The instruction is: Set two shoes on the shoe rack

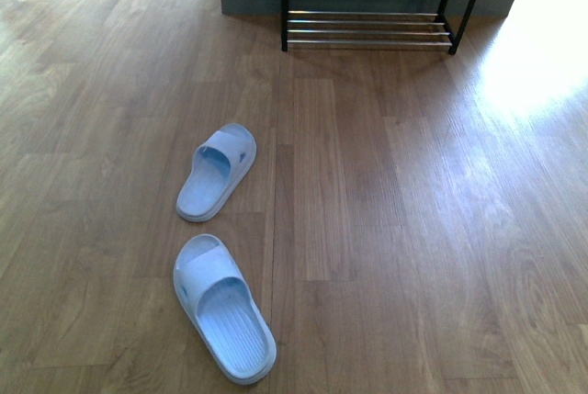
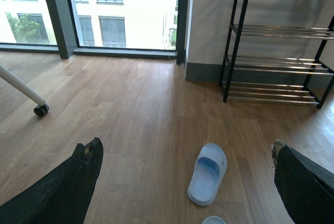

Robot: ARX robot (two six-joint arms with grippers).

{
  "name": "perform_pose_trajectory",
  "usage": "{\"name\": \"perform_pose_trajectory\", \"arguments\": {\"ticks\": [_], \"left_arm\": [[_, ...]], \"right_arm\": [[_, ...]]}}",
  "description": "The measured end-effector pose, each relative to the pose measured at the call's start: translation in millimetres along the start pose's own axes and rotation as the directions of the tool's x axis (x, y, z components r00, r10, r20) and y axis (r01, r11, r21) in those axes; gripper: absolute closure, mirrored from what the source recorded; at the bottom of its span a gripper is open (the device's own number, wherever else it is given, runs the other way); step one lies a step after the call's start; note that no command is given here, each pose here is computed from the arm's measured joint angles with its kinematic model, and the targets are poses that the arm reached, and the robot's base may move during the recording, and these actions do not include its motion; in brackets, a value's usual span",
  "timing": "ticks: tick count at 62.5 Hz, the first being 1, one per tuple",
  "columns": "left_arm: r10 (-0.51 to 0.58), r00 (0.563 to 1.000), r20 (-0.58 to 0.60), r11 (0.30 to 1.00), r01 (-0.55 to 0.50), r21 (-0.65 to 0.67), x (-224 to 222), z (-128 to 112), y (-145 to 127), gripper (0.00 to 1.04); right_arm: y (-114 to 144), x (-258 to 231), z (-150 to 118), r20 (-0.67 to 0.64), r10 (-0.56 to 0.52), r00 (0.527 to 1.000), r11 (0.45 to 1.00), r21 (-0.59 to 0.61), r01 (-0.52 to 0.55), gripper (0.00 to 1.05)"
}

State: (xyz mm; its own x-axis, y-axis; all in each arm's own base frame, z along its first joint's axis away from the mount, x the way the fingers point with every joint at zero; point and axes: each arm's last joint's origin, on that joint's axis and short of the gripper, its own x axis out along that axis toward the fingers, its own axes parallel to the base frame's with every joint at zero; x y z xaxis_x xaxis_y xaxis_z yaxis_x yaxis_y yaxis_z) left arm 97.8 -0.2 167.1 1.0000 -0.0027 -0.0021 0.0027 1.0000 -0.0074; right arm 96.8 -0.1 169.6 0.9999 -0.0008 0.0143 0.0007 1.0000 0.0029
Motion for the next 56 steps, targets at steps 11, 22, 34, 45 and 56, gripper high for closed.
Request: {"name": "perform_pose_trajectory", "arguments": {"ticks": [11,22,34,45,56], "left_arm": [[0.000,1.000,0.000,1.000,0.000,0.000,0.0,0.0,0.0,0.09],[-0.003,1.000,0.000,1.000,0.003,0.000,0.0,0.0,-0.1,0.09],[0.002,1.000,0.000,1.000,-0.002,0.000,0.0,0.0,0.1,0.09],[0.000,1.000,0.000,1.000,0.000,0.000,0.0,0.0,0.0,0.09],[0.001,1.000,0.000,1.000,-0.001,0.000,0.0,0.0,0.0,0.09]], "right_arm": [[0.0,0.0,0.0,0.000,0.000,1.000,1.000,0.000,0.000,0.09],[-0.1,0.0,0.0,0.000,-0.004,1.000,1.000,0.000,0.004,0.09],[0.0,0.0,0.0,0.000,0.001,1.000,1.000,0.000,-0.001,0.09],[0.0,0.0,0.0,0.000,0.000,1.000,1.000,0.000,0.000,0.09],[0.0,0.0,0.0,0.000,0.000,1.000,1.000,0.000,0.000,0.09]]}}
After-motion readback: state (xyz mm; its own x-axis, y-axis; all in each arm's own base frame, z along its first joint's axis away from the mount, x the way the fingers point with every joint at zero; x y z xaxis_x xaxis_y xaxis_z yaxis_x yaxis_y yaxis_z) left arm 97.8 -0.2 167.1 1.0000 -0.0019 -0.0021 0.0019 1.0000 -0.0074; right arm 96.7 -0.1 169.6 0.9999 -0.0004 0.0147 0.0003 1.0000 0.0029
